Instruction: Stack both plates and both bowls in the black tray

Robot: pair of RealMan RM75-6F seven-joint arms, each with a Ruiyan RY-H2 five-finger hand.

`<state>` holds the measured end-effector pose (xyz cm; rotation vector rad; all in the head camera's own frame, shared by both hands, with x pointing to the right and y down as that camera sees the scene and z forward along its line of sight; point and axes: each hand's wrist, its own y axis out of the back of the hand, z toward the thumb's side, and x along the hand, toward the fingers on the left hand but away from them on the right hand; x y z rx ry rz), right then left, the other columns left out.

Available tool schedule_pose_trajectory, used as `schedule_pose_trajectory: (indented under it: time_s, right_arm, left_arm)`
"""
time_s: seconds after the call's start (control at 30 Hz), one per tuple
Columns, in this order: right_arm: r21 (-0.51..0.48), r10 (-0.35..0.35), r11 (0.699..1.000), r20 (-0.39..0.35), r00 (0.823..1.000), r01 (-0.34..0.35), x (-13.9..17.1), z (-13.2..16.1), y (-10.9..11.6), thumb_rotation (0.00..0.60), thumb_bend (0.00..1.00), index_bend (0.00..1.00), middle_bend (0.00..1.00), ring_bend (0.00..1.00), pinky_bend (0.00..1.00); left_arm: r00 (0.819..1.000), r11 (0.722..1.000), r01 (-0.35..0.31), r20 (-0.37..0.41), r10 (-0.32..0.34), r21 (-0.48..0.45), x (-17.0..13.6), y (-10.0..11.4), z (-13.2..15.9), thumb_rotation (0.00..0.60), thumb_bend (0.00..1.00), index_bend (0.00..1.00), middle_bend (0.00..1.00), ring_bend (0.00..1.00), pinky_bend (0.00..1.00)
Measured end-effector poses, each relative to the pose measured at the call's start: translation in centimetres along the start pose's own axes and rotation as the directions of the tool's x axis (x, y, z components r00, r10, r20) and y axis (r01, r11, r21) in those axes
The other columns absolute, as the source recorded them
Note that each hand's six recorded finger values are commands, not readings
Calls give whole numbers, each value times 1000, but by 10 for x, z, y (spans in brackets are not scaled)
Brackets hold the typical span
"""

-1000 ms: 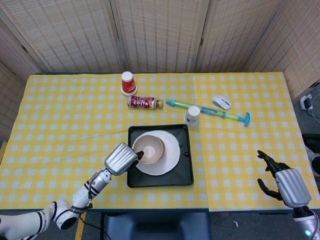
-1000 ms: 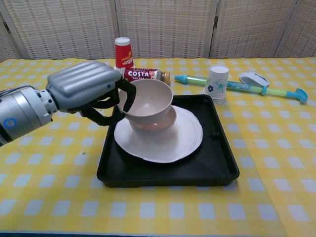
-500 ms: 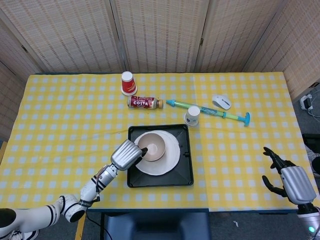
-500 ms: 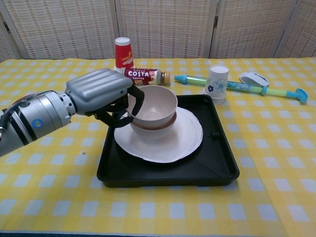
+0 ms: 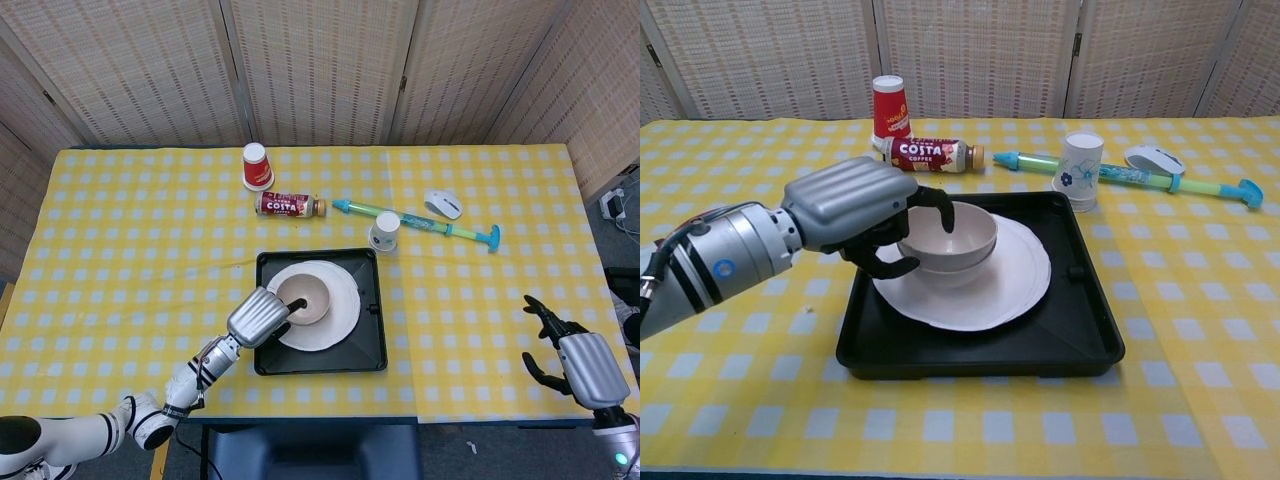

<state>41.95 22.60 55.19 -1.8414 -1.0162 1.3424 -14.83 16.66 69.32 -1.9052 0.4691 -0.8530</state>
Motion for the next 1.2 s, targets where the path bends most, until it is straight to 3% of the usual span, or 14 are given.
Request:
schedule_pose_trajectory:
  time_s: [0.17, 0.27, 0.43, 0.5, 0.6, 0.73, 0.77, 0.87, 0.97, 1.07, 1.2]
  right_arm:
    - [0, -17, 1000, -12, 1000, 17, 4, 3, 3, 600, 434, 91, 238, 421, 424]
    - [-5, -38, 999, -23, 999, 38, 8, 5, 6, 600, 434, 91, 163, 320, 376]
    - [1, -67, 998, -33, 997, 67, 14, 7, 11, 600, 434, 63, 30, 143, 191]
    - [17, -64, 998, -29, 998, 65, 15, 7, 10, 600, 435, 30, 3, 85, 117]
    - [54, -57, 997, -10, 998, 58, 16, 5, 9, 600, 435, 0, 0, 12, 22]
    - [138, -56, 989, 38, 998, 50, 14, 2, 6, 600, 432, 0, 0, 0, 0]
    - [166, -57, 985, 54, 997, 47, 14, 1, 5, 600, 429, 0, 0, 0, 0]
    - [216, -55, 976, 82, 995, 37, 12, 4, 1, 600, 420, 0, 0, 0, 0]
    - [212, -41, 977, 83, 996, 22, 10, 11, -5, 600, 403, 0, 0, 0, 0]
    - [197, -32, 980, 74, 997, 17, 9, 14, -6, 600, 404, 0, 0, 0, 0]
    - [191, -21, 981, 69, 997, 8, 7, 15, -8, 600, 403, 0, 0, 0, 0]
  left_arm:
    - [999, 999, -46, -9, 46, 8, -12, 12, -2, 600, 307, 154, 1000, 922, 931]
    - [996, 997, -76, -38, 77, 24, -33, 24, -12, 600, 290, 148, 944, 771, 818]
    - [989, 996, -71, -125, 77, 49, -84, 38, -34, 600, 287, 171, 526, 373, 451]
    - [979, 997, -60, -192, 69, 53, -117, 44, -46, 600, 287, 164, 348, 202, 272]
    - [949, 998, -41, -311, 57, 57, -171, 51, -67, 600, 286, 157, 185, 52, 126]
    - [882, 999, -42, -469, 53, 34, -237, 52, -83, 600, 284, 143, 104, 0, 42]
    - [858, 998, -52, -511, 58, 25, -256, 51, -87, 600, 284, 138, 98, 0, 36]
    - [810, 994, -105, -579, 96, 18, -290, 53, -95, 600, 284, 129, 97, 0, 42]
    - [786, 991, -135, -606, 120, 21, -312, 50, -104, 600, 282, 128, 97, 0, 43]
    - [775, 991, -130, -622, 111, 14, -329, 43, -108, 600, 280, 128, 97, 0, 44]
    - [779, 991, -131, -617, 113, 16, -332, 42, -104, 600, 277, 128, 98, 0, 45]
